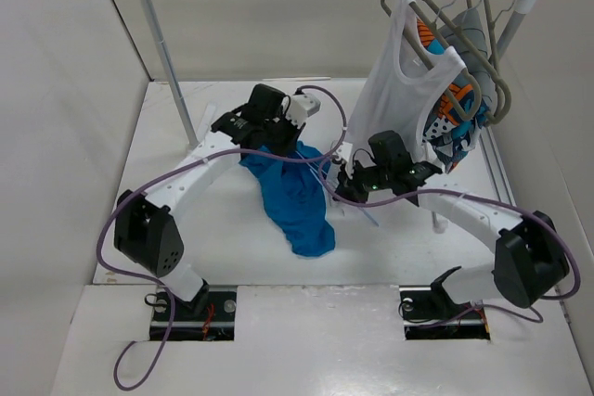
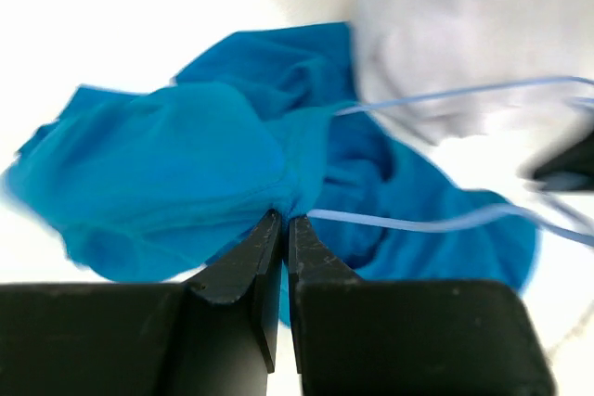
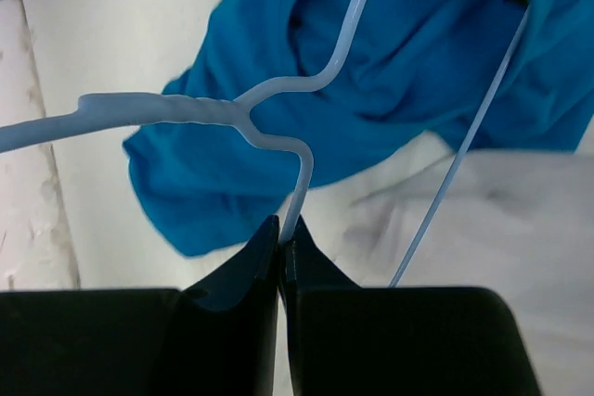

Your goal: Place the t-shirt on the hanger

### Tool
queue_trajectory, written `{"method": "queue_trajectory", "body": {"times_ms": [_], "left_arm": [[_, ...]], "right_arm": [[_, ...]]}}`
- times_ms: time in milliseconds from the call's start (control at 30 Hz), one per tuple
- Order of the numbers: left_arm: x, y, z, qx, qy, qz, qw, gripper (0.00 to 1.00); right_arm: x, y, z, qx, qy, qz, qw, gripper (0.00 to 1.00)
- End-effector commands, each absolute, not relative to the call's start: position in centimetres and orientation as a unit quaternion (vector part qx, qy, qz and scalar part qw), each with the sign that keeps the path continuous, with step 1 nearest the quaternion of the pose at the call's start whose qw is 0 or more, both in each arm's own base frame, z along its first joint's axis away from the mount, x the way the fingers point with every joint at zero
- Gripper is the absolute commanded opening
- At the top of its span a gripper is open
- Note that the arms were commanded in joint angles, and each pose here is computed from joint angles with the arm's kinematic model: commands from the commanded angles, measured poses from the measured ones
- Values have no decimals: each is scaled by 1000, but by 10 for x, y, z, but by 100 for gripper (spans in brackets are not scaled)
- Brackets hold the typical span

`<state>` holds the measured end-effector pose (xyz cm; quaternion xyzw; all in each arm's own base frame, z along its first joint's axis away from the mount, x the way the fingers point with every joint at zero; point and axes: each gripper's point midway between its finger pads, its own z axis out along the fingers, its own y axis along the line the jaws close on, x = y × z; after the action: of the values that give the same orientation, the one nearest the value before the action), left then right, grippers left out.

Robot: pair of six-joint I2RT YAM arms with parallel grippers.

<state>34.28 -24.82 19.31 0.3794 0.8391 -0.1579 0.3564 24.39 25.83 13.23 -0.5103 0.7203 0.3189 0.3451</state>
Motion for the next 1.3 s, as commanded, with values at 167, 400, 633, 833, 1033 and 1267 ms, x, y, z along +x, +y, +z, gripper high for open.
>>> {"method": "queue_trajectory", "body": {"times_ms": [167, 400, 633, 833, 1033, 1267], "left_arm": [[278, -278, 276, 452, 756, -304, 362, 0], [234, -269, 280, 519, 711, -321, 349, 36], [280, -200, 299, 506, 728, -173, 429, 61], [277, -166, 272, 580, 689, -93, 425, 73], [252, -169, 234, 651, 616, -121, 428, 90], [251, -174, 182, 674, 623, -156, 364, 99]], "right_arm": [[295, 311, 188, -559, 608, 321, 463, 0], [292, 324, 170, -609, 550, 316, 476, 0], [263, 325, 139, -654, 517, 315, 453, 0], [246, 334, 118, -673, 503, 336, 426, 0], [237, 341, 125, -680, 489, 336, 430, 0], [228, 345, 138, -687, 478, 328, 438, 0]]}}
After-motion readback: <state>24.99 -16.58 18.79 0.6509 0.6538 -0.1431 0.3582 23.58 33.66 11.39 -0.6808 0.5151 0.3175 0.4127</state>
